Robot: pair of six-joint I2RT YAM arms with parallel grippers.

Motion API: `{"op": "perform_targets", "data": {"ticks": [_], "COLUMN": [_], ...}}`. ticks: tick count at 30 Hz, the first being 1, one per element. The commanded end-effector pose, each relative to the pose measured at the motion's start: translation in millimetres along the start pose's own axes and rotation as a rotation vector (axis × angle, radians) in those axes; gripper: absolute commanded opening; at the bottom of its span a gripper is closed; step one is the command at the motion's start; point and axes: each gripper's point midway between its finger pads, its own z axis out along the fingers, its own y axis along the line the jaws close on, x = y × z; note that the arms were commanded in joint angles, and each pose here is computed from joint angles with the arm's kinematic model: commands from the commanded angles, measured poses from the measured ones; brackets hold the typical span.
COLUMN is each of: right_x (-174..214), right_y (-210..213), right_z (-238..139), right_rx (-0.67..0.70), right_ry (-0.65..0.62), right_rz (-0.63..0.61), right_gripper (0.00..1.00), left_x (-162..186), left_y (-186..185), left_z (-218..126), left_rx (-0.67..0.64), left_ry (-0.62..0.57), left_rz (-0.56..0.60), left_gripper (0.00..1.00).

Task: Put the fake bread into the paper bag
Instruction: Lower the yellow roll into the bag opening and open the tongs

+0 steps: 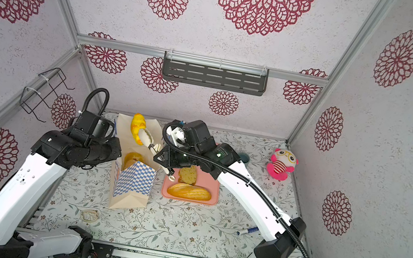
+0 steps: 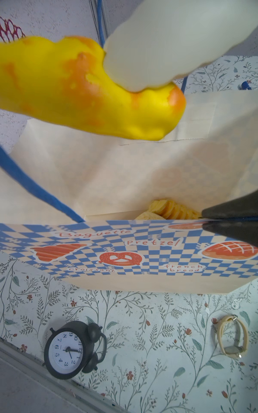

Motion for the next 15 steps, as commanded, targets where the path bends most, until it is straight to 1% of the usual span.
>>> {"op": "perform_targets", "data": {"ticks": [1, 4, 7, 12, 15], "right_x": [-2.1, -2.4, -3.6, -6.6, -11.0], "right_y": [16.5, 18.7, 20.5, 23.1, 26.4], "right_z": [-18.0, -19.2, -19.7, -23.7, -28.6], "right_rx": [-0.044, -0.053, -0.061, -0.063, -0.066], "right_ry": [-0.031, -0.035, -0.038, -0.057, -0.078], "right_rz": [-0.049, -0.052, -0.055, -0.064, -0.073], "right_gripper": [0.24, 0.33, 0.36, 0.34, 0.36], "left_x": [-12.7, -13.1, -13.6, -13.6, -14.0], "left_y": [-1.9, -2.9, -3.2, -3.9, -4.5], "left_z": [-8.2, -9.4, -9.8, -9.5, -8.7], "left_rx": [0.014, 0.018, 0.017, 0.016, 0.016], "left_ry": [-0.056, -0.055, -0.054, -0.050, -0.049], "left_rz": [-0.020, -0.024, -0.026, -0.024, -0.025], "left_gripper": [0.00, 0.00, 0.00, 0.00, 0.00]}}
